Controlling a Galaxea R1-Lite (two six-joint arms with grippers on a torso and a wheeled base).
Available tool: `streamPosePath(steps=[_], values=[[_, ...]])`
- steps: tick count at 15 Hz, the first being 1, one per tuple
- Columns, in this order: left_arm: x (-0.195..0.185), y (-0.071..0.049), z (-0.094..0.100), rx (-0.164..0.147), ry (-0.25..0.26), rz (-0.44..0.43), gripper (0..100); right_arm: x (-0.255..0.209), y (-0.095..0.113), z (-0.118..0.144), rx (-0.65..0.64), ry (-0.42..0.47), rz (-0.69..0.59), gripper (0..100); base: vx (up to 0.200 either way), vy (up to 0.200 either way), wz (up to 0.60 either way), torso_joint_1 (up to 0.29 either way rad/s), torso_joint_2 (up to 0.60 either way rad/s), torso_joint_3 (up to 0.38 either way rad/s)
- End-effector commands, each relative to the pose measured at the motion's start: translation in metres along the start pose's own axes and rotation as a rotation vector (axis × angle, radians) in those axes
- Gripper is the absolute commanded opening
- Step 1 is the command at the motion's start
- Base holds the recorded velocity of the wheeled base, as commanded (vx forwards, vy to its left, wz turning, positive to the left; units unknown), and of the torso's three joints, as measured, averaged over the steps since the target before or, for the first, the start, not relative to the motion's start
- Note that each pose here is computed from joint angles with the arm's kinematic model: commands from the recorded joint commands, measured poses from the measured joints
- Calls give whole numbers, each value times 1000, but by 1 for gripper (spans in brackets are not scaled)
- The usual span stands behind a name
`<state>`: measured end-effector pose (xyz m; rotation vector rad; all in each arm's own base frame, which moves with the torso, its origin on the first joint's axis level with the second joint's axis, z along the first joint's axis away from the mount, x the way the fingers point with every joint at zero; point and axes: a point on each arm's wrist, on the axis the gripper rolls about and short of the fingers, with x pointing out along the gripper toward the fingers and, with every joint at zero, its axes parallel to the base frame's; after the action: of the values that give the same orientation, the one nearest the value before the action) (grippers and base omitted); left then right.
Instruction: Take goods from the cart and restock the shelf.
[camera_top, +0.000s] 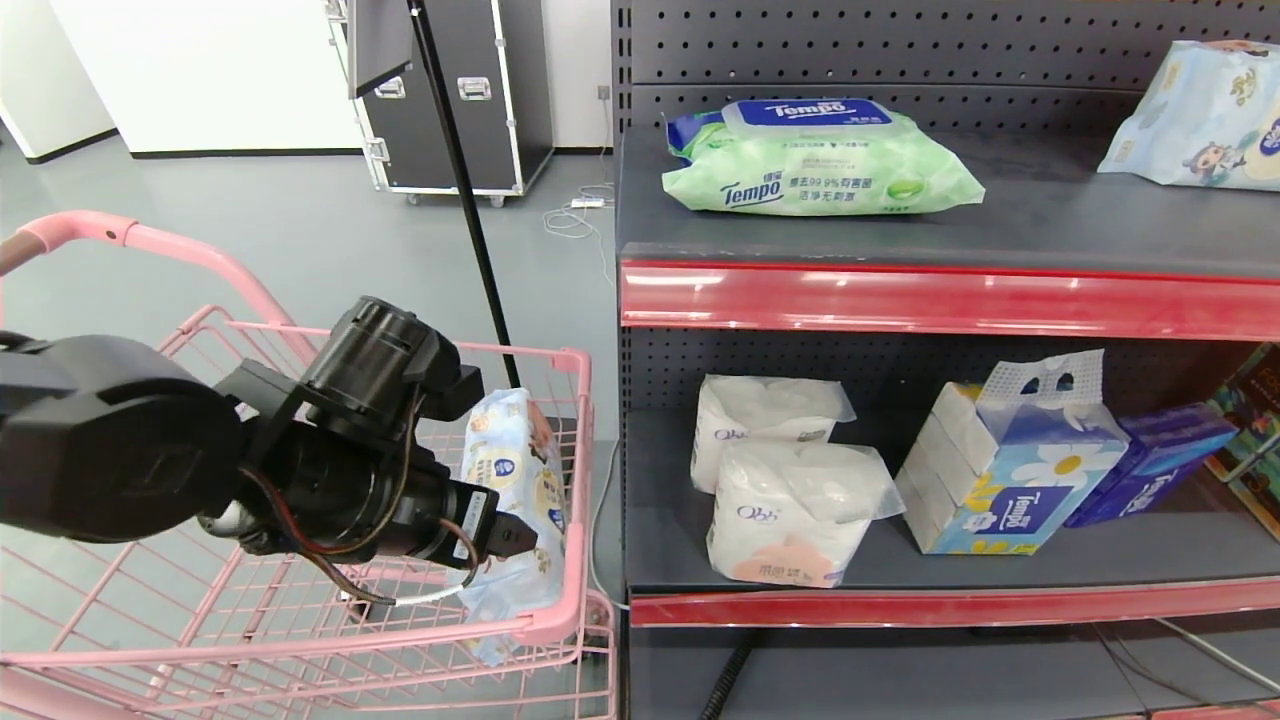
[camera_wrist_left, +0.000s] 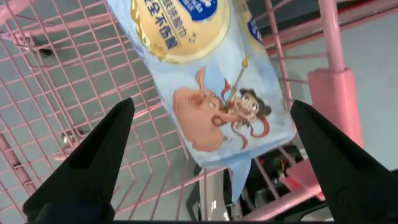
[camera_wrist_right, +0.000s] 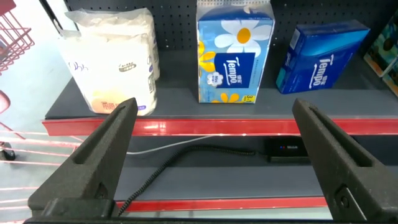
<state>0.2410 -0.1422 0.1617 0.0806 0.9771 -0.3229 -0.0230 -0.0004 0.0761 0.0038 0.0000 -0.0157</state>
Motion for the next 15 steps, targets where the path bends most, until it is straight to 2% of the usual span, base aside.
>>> streamPosePath(steps=[1,2,5,8,9,10,11,13,15], values=[[13,-6,1,-5,9,4,100,0,0,0,1,0,0,100,0,0,0,0,0,0],[22,-12,3,-31,-11,9,100,0,0,0,1,0,0,100,0,0,0,0,0,0],[33,-19,0,-38,-5,30,100,0,0,0,1,0,0,100,0,0,0,0,0,0],[39,-17,-5,-38,1,56,100,0,0,0,1,0,0,100,0,0,0,0,0,0],[41,-16,-5,-43,-12,65,100,0,0,0,1,0,0,100,0,0,0,0,0,0],[48,-15,-8,-66,-30,73,100,0,0,0,1,0,0,100,0,0,0,0,0,0],[51,-15,-10,-76,-38,82,100,0,0,0,1,0,0,100,0,0,0,0,0,0],[55,-14,-13,-81,-42,90,100,0,0,0,1,0,0,100,0,0,0,0,0,0],[61,-15,-13,-89,-78,100,100,0,0,0,1,0,0,100,0,0,0,0,0,0]])
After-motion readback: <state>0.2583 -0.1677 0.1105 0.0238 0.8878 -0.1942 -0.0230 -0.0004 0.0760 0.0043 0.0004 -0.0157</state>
